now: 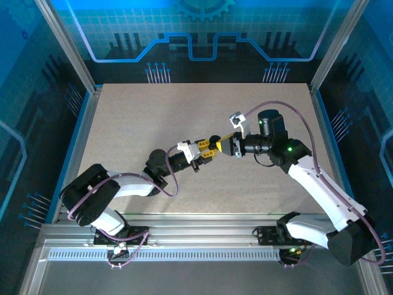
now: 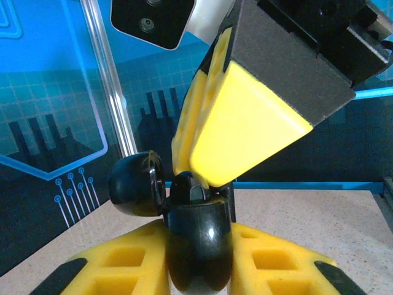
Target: Insert wireless bluetooth earbuds into charging case
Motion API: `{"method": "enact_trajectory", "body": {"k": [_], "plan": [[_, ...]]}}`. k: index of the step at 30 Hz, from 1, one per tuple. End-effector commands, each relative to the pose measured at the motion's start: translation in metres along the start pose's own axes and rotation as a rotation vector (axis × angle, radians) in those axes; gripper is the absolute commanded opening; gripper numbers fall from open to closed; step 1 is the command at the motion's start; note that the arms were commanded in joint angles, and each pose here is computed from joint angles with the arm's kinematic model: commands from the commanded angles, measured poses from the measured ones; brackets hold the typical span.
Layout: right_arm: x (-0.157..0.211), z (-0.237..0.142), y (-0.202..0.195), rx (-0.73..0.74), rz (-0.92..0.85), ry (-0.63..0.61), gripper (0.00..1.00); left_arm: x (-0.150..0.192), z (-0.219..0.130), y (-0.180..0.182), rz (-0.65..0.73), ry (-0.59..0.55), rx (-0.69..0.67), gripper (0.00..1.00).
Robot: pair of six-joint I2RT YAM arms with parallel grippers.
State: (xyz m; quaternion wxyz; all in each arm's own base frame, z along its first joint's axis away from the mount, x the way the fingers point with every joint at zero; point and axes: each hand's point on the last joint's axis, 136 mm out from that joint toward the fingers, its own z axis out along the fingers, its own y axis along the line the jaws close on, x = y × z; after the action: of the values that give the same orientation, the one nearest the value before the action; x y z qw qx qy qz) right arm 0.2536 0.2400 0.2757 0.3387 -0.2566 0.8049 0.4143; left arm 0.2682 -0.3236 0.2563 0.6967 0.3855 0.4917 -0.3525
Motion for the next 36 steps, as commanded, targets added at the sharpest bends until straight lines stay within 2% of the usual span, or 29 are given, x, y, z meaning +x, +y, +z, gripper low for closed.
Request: {"method": "enact_trajectory", "body": {"k": [1, 10, 16, 25, 36], "plan": [[0.002, 0.006, -0.011, 0.045, 0.053, 0.031, 0.19, -0.026, 0.004, 0.008, 0.050, -0.084, -0.038, 0.24], [-0.005, 0.029, -0.040, 0.080, 0.151, 0.034, 0.14, -0.001, 0.011, 0.020, 0.027, -0.029, -0.093, 0.24], [-0.004, 0.030, -0.051, 0.089, 0.188, 0.036, 0.14, 0.013, 0.010, 0.029, 0.003, 0.002, -0.129, 0.24], [-0.008, 0.013, -0.047, 0.097, 0.183, 0.007, 0.15, 0.021, 0.006, 0.027, -0.009, 0.023, -0.127, 0.25], [-0.024, 0.006, -0.028, 0.030, 0.158, -0.053, 0.16, 0.022, 0.007, 0.018, -0.021, 0.022, -0.078, 0.24]]}}
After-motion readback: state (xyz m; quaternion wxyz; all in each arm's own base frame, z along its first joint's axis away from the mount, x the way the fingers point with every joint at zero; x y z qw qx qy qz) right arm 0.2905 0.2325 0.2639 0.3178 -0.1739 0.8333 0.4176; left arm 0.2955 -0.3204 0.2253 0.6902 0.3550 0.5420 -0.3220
